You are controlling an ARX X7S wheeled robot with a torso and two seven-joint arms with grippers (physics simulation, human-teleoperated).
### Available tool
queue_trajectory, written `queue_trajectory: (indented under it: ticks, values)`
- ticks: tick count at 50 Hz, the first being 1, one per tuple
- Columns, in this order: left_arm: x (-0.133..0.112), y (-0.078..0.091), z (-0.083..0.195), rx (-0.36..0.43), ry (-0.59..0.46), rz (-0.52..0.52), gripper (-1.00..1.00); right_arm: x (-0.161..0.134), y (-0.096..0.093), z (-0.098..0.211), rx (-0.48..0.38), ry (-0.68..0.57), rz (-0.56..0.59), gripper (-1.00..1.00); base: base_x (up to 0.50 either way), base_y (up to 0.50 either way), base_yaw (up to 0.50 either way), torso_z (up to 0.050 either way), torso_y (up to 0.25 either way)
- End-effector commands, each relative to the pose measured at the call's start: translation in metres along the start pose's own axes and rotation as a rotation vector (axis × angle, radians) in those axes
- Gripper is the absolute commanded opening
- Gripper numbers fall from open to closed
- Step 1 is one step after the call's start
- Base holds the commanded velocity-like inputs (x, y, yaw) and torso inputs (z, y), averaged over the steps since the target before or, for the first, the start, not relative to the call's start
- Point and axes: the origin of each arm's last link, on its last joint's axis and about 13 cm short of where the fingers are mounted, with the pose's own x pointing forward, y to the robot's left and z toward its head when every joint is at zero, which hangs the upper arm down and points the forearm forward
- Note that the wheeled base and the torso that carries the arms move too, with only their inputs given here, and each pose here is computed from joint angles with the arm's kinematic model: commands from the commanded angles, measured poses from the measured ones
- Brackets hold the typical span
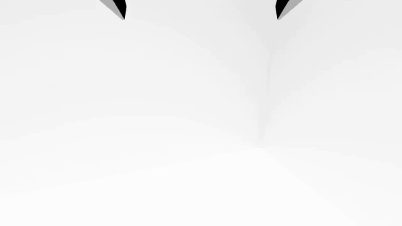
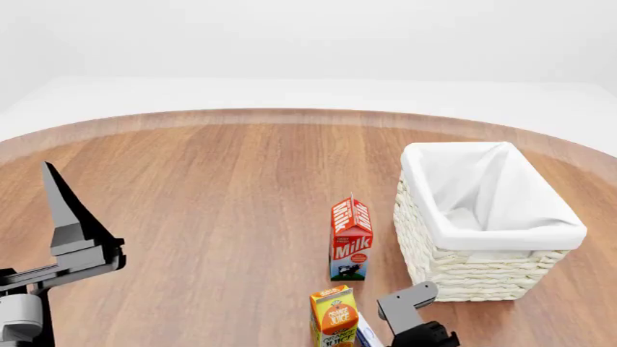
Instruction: Pick up the cream cheese box and the butter, and put them in the basket.
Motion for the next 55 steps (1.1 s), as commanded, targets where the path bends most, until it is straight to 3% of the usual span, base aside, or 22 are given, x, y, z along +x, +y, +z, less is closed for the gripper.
queue_trajectory:
  ticks: [1,52,53,55]
  values:
    - [0.000,-0.001,0.000,-0.002,0.004,-0.003,1.00,0.003,0.000,0.000,-0.001,0.003,0.003,1.00,0.00,0.00,0.00,0.000,0.000]
    - [-0.001,-0.002,-0.005,-0.005,0.017,-0.009,1.00,0.019,0.005,-0.005,0.003,0.025,0.023,1.00,0.00,0.00,0.00,0.000,0.000]
    - [-0.001,-0.002,-0.005,-0.005,0.017,-0.008,1.00,0.019,0.005,-0.005,-0.013,0.020,0.016,-1.00,0.00,0.00,0.00,0.000,0.000]
    - [-0.001,-0.002,-0.005,-0.006,0.017,-0.007,1.00,0.018,0.006,-0.005,-0.045,0.005,0.018,-1.00,0.00,0.00,0.00,0.000,0.000]
